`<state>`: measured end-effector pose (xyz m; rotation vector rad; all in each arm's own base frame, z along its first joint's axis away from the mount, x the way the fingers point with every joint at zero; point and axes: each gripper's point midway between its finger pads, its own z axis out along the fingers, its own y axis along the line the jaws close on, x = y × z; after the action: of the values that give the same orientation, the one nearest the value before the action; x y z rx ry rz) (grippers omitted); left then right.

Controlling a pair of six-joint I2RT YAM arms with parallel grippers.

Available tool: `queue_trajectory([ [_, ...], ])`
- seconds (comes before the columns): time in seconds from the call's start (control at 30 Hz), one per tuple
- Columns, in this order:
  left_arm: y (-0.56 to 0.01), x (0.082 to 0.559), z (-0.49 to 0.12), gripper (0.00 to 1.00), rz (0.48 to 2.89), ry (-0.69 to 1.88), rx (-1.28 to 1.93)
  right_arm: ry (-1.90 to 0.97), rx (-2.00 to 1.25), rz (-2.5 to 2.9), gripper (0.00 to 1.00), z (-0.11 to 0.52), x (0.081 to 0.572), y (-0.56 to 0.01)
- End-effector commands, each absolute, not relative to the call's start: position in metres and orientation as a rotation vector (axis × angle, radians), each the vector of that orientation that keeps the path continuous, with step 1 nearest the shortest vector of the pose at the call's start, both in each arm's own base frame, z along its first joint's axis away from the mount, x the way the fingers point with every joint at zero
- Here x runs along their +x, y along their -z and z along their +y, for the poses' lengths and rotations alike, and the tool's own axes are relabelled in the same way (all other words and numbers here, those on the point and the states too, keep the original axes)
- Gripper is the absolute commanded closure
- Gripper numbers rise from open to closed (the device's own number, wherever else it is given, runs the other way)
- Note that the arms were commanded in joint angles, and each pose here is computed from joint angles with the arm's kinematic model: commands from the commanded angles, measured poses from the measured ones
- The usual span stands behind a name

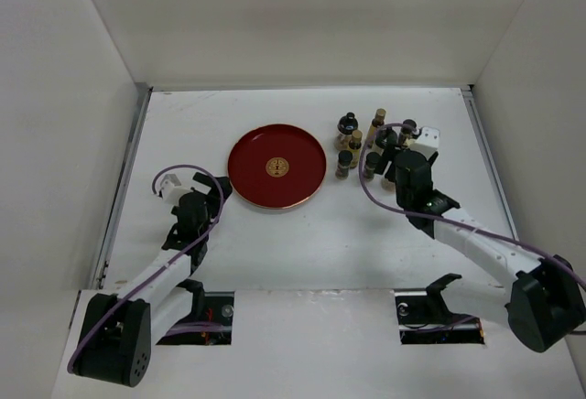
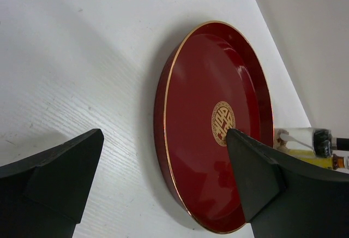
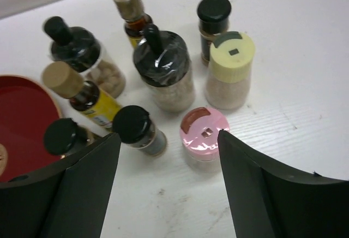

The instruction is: Organize the condiment bottles

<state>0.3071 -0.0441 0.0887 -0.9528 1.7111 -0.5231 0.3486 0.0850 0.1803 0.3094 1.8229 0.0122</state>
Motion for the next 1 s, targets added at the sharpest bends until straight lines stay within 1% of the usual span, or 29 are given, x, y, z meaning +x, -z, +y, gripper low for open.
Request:
queue_trajectory([
  [0.0,-0.103,0.313,-0.045,0.0,1.66,0.559,-0.948,0.005,0.359,1.81,0.2,0.077,0.362,-0.196],
  [0.27,-0.1,0.314,-0.048,0.0,1.671,0.568,-0.946,0.074,0.388,1.913,0.17,0.065,0.38,-0.162],
  [0.47,-0.101,0.315,-0.048,0.0,1.668,0.572,-0.943,0.081,0.401,1.946,0.2,0.064,0.389,-0.149],
  [0.7,-0.099,0.315,-0.05,0.0,1.678,0.572,-0.942,0.066,0.42,1.992,0.31,0.061,0.394,-0.132],
  [0.73,-0.098,0.316,-0.05,0.0,1.68,0.57,-0.944,0.063,0.421,1.995,0.34,0.061,0.394,-0.131],
  [0.77,-0.097,0.316,-0.051,0.0,1.686,0.573,-0.942,0.06,0.422,1.995,0.4,0.061,0.394,-0.131],
  [0.87,-0.099,0.316,-0.052,0.0,1.682,0.583,-0.937,0.066,0.448,1.952,0.52,0.056,0.391,-0.142],
  [0.97,-0.101,0.315,-0.049,0.0,1.668,0.574,-0.94,0.116,0.476,1.853,0.55,0.044,0.381,-0.176],
])
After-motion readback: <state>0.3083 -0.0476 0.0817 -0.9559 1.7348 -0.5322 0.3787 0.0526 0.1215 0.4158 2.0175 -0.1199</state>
